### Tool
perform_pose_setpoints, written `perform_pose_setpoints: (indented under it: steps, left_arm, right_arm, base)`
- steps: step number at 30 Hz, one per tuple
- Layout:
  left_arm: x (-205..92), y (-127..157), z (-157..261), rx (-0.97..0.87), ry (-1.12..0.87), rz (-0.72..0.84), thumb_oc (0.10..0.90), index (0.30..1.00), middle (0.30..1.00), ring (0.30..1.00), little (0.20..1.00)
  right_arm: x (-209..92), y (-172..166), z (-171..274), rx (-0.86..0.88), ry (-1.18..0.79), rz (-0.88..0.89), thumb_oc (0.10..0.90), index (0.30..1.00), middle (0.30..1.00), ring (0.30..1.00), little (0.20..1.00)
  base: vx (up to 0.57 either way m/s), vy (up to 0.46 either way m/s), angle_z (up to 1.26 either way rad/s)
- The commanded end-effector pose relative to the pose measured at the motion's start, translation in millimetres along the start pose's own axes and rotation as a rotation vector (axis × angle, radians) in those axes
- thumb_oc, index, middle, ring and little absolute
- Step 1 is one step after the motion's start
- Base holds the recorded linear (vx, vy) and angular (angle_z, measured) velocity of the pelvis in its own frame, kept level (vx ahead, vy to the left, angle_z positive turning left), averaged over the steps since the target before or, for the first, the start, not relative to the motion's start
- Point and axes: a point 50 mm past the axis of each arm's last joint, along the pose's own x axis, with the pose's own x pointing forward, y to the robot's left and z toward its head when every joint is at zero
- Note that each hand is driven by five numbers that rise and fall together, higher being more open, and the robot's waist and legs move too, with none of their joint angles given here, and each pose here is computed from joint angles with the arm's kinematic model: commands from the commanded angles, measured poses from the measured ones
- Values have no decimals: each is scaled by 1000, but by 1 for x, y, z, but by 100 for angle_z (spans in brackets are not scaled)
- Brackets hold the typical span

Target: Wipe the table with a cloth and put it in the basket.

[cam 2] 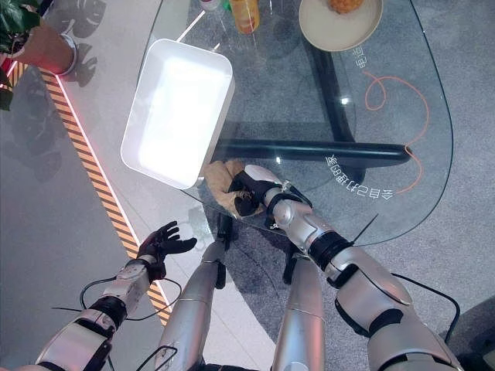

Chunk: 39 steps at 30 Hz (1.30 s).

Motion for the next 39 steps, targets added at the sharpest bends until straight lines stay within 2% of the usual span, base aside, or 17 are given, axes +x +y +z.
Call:
perform_pose_setpoints:
  steps: [1,7,14,24,39]
  left_arm:
    - [0,18,2,39,-5,58,800,900,900,900,900]
    - [-1,21,1,33,-6,67,800,900,900,900,900]
    - [-4,30,-3,27,-9,94,800,900,900,900,900]
    - [-8,43,-3,28,-19,115,800,900,900,900,900]
    - [-11,67,2,44,-20,146,800,900,900,900,900]
  right_arm:
    - [6,-26,32,25,-100,-221,100,300,300,300,200]
    - [0,-63,6,95,17,-510,100,300,300,300,200]
    - [-24,-111,-33,200,162,-865,100,300,300,300,200]
    - [-68,-143,-98,288,349,-1138,100,300,300,300,200]
    - [-138,-150,-179,532,700,-1387,100,300,300,300,200]
  base:
    - [0,0,0]
    - [0,0,0]
    - [4,-10,2]
    - [-2,-7,0]
    - [0,-17,0]
